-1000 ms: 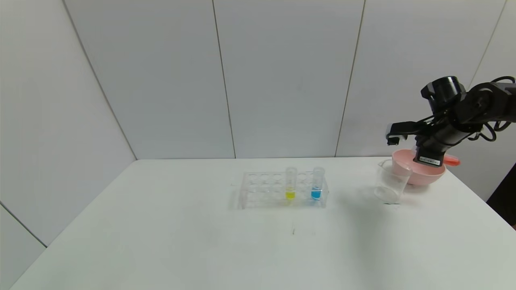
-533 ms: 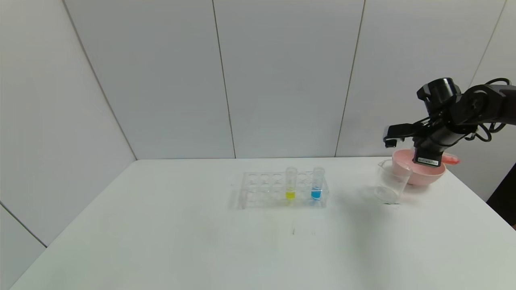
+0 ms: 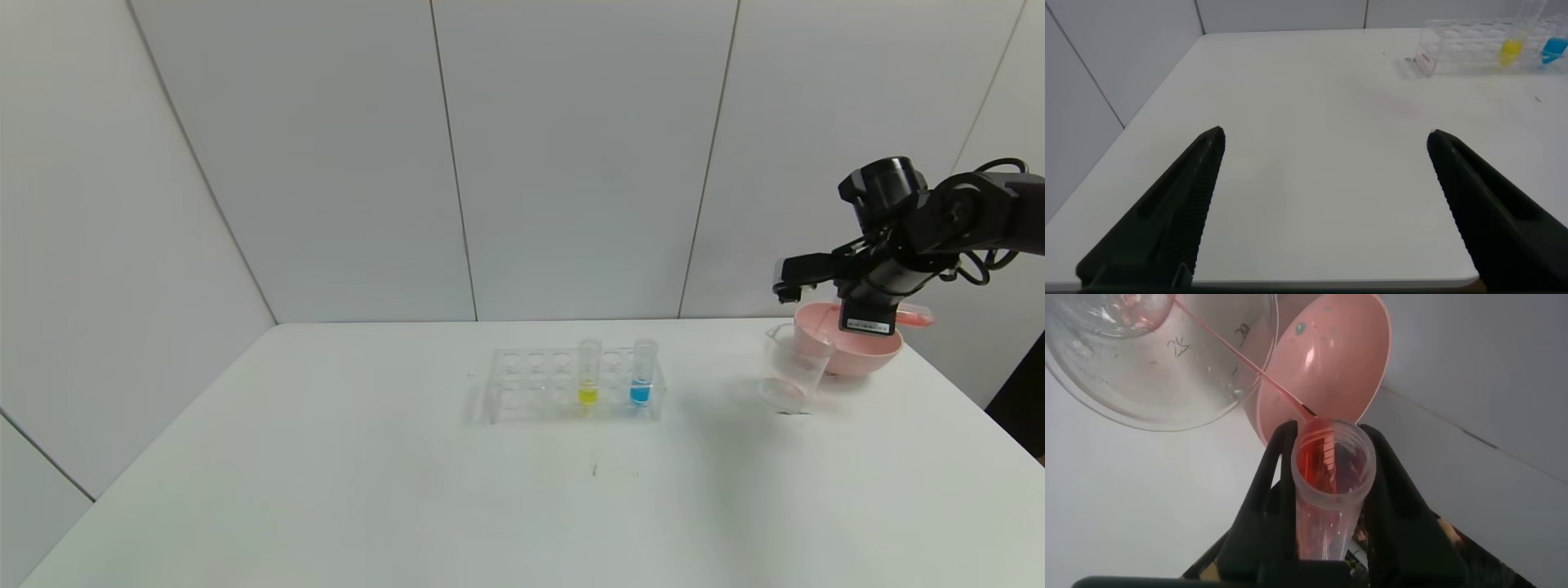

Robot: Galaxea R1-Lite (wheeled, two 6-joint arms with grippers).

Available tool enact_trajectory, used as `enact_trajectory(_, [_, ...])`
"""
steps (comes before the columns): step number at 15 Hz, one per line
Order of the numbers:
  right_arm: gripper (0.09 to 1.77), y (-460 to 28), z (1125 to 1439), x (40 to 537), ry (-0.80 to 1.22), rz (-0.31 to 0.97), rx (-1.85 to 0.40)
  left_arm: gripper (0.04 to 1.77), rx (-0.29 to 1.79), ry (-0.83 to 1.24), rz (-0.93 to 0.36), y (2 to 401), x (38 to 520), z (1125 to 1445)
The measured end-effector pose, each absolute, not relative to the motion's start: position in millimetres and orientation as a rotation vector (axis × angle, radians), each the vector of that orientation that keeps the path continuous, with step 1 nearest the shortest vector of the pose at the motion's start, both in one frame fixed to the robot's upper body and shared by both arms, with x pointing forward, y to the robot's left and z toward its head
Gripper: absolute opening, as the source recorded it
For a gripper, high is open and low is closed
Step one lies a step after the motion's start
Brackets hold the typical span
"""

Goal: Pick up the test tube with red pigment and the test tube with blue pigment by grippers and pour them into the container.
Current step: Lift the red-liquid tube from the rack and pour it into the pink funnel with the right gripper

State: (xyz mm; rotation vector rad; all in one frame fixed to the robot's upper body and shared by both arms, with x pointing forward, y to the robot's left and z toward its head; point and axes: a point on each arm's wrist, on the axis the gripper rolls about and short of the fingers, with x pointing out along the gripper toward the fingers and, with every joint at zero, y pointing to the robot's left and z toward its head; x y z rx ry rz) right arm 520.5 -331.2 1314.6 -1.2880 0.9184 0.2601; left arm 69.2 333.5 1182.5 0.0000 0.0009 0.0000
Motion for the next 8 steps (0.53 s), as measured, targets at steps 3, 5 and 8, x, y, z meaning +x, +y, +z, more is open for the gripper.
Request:
enact_trajectory(3, [0.53,-328.6,1315.0,520.2,0.931,0.244,-1.317,1.76,0.0,0.001,0.0,333.5,69.2,1182.5])
enact_trajectory(5, [0.53,-326.9,1315.5,520.0,0.929,0.248,-1.33,1.76,0.0,0.001,0.0,333.5,69.2,1182.5])
enact_trajectory(8, [0.53,-323.4,1317.2,518.8,0.939,0.237,-1.365,1.76,0.0,0.001,0.0,333.5,69.2,1182.5])
